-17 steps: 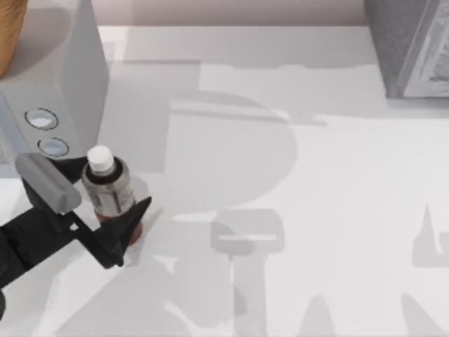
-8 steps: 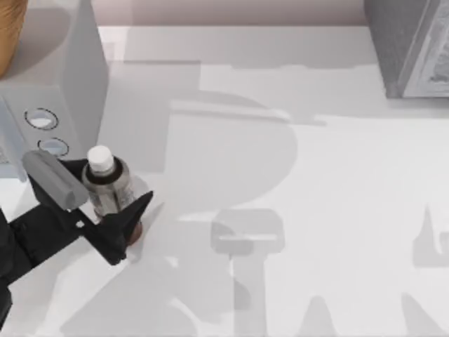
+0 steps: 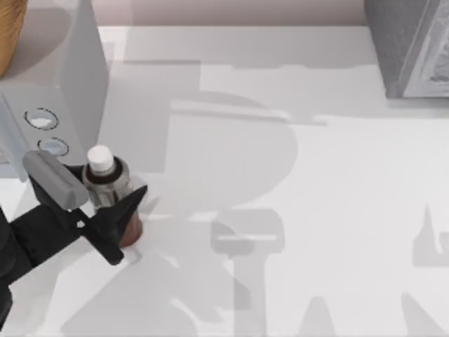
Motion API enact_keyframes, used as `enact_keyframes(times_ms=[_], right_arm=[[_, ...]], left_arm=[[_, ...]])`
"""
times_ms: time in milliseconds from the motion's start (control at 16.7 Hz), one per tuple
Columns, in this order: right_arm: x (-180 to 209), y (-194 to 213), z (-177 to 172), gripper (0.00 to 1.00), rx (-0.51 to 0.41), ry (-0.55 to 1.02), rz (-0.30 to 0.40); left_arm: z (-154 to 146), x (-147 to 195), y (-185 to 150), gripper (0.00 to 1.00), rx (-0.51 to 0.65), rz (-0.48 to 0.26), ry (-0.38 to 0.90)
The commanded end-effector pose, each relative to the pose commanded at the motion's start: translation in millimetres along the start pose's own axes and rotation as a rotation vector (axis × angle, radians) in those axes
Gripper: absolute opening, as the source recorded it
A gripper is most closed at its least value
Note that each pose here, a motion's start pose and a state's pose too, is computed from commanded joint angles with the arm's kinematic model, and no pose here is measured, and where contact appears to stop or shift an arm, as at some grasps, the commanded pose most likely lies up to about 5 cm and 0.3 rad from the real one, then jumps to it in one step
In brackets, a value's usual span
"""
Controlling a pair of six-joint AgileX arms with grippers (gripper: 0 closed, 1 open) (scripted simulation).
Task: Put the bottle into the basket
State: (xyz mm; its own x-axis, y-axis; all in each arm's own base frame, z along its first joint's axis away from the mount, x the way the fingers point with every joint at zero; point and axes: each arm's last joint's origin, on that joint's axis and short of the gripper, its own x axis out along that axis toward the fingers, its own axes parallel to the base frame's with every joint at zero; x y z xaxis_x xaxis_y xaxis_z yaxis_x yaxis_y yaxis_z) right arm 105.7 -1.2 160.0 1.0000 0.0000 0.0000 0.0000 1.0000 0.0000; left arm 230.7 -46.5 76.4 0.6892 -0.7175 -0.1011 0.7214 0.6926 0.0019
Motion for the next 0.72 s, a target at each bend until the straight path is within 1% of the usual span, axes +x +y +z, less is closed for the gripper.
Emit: enact_keyframes(times_ms=[60, 120, 720], right_arm=[[0.0, 0.0, 0.0, 1.00, 0.000, 0.000, 0.000], [0.0, 0.0, 0.0, 1.00, 0.000, 0.000, 0.000], [0.0, 0.0, 0.0, 1.00, 0.000, 0.000, 0.000]], left_arm=[[0.0, 0.0, 0.0, 0.02, 0.000, 0.000, 0.000], [0.0, 0.0, 0.0, 0.00, 0.000, 0.000, 0.000], [1.1, 0.5, 0.0, 0.00, 0.002, 0.002, -0.001]])
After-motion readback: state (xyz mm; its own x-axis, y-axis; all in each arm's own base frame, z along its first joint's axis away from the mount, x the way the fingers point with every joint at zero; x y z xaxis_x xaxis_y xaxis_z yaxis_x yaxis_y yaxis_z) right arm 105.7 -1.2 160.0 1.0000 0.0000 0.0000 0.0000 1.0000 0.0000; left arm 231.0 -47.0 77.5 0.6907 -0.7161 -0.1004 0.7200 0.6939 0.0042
